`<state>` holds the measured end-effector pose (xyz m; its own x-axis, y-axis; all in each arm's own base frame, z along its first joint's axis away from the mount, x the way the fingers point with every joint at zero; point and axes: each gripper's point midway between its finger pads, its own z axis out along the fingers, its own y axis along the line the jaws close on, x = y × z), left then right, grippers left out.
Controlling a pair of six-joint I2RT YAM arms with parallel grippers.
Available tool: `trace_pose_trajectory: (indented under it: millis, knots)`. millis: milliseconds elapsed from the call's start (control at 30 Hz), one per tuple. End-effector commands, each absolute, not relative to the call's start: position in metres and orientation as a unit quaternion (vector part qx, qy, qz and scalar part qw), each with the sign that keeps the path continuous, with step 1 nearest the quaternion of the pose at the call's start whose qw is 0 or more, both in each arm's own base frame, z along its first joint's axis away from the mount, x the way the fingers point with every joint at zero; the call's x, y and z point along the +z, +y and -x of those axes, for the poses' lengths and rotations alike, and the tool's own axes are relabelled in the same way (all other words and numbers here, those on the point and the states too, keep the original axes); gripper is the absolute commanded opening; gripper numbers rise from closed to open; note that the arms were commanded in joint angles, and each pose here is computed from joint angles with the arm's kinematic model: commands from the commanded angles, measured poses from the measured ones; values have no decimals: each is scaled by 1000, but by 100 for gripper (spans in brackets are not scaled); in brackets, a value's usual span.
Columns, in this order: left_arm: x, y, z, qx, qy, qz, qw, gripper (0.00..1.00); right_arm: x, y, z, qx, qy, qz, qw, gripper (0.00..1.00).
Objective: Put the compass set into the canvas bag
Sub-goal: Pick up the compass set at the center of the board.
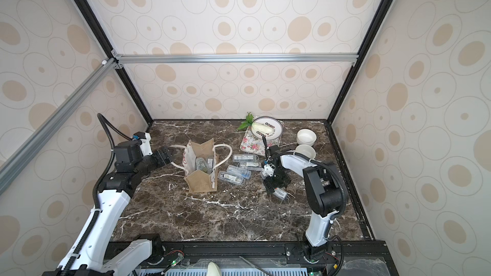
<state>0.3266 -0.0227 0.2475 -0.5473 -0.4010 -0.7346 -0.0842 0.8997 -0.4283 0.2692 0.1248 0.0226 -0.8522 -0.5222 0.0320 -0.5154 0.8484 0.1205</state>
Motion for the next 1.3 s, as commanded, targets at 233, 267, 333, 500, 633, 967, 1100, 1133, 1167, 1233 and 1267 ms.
trace_pose_trajectory:
  millis: [233, 267, 333, 500, 633, 967, 1100, 1133, 1167, 1233, 1267]
  knots:
    - [259, -26, -328, -183, 853, 137, 470, 82, 14, 117, -271, 17, -961, -277, 24, 67]
    - [260, -26, -328, -184, 852, 137, 470, 82, 14, 118, -272, 14, -961, -276, 23, 66]
    - [261, -26, -328, -184, 851, 137, 472, 82, 13, 118, -272, 15, -961, -274, 25, 62]
    - [261, -26, -328, -186, 851, 137, 472, 82, 12, 120, -270, 9, -962, -272, 27, 53]
    - [263, -28, -329, -190, 850, 135, 473, 82, 13, 124, -268, 0, -961, -275, 31, 49]
    - [268, -29, -329, -194, 847, 134, 477, 83, 67, 132, -275, -8, -962, -270, -29, 44]
    - [269, -29, -329, -193, 846, 133, 479, 83, 114, 140, -279, -21, -962, -262, -79, 43]
    - [268, -29, -328, -193, 846, 133, 478, 83, 124, 143, -279, -26, -960, -265, -91, 43]
    - [268, -29, -328, -194, 846, 133, 478, 83, 136, 148, -280, -33, -957, -269, -106, 43]
    - [267, -30, -328, -197, 845, 134, 478, 83, 158, 159, -285, -38, -951, -275, -136, 43]
    - [267, -30, -329, -199, 845, 134, 478, 83, 169, 166, -287, -38, -947, -283, -151, 43]
